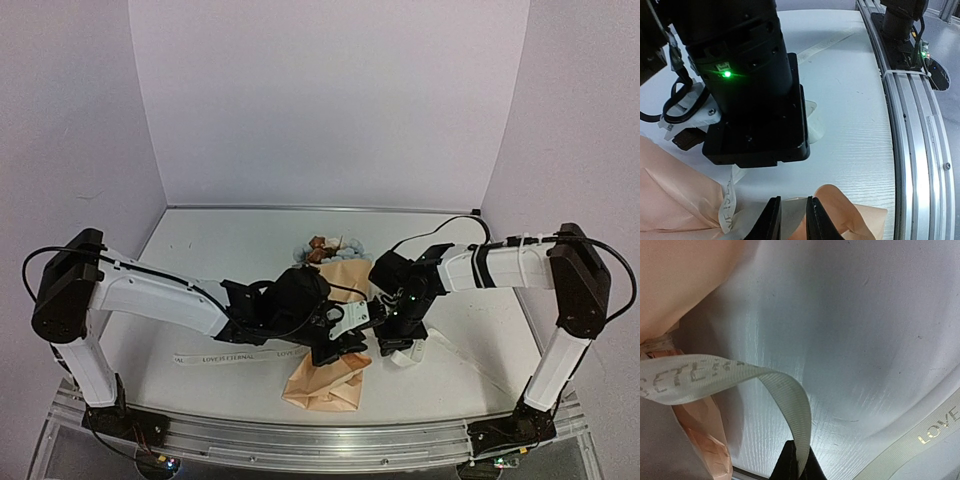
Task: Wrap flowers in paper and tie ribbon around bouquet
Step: Cross the half-tied ribbon over the folded bouquet.
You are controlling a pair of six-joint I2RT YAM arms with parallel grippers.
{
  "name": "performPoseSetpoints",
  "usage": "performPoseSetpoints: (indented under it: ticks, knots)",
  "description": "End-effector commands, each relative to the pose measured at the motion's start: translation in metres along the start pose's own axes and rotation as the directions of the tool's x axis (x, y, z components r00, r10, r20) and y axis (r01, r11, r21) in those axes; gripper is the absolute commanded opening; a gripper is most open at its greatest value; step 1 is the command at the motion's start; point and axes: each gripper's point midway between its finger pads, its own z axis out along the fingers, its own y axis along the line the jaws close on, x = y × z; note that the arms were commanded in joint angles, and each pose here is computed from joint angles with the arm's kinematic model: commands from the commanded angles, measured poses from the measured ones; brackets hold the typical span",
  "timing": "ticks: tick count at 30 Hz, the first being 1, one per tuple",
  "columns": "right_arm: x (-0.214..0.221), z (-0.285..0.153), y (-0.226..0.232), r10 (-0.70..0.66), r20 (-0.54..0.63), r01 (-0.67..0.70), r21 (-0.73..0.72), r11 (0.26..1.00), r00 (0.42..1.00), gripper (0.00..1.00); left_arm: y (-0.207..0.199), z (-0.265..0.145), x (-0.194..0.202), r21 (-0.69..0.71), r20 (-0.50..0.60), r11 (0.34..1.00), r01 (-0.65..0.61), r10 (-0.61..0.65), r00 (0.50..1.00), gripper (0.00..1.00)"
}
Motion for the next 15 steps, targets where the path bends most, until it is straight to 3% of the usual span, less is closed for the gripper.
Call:
performPoseSetpoints:
  ticks: [1, 4, 9, 12, 15]
  knots:
    - [-0.008, -0.008, 0.012, 0.02, 0.017, -0.02, -0.04, 0.999, 1.0, 0.0, -0.011, 0.003, -0.02, 0.051, 0.026, 0.998, -0.027, 0.026, 0.999, 0.22]
    - [-0.007, -0.013, 0.011, 0.023, 0.028, -0.021, -0.05, 0.998, 0.999, 0.04, -0.005, 0.001, -0.026, 0.015, 0.033, 1.0, -0.017, 0.017, 0.999, 0.25]
    - [-0.007, -0.027, 0.013, 0.002, 0.06, 0.003, -0.077, 0.997, 0.998, 0.15, 0.038, -0.039, -0.059, -0.177, 0.167, 0.975, 0.131, -0.101, 0.981, 0.44]
    - [-0.006, -0.031, 0.014, -0.005, 0.063, 0.01, -0.085, 0.996, 0.998, 0.23, 0.067, -0.071, -0.056, -0.251, 0.23, 0.925, 0.285, -0.229, 0.946, 0.48]
    - [-0.003, -0.034, 0.013, -0.014, 0.067, 0.02, -0.089, 0.996, 0.998, 0.28, 0.095, -0.104, -0.035, -0.317, 0.296, 0.83, 0.459, -0.373, 0.879, 0.54]
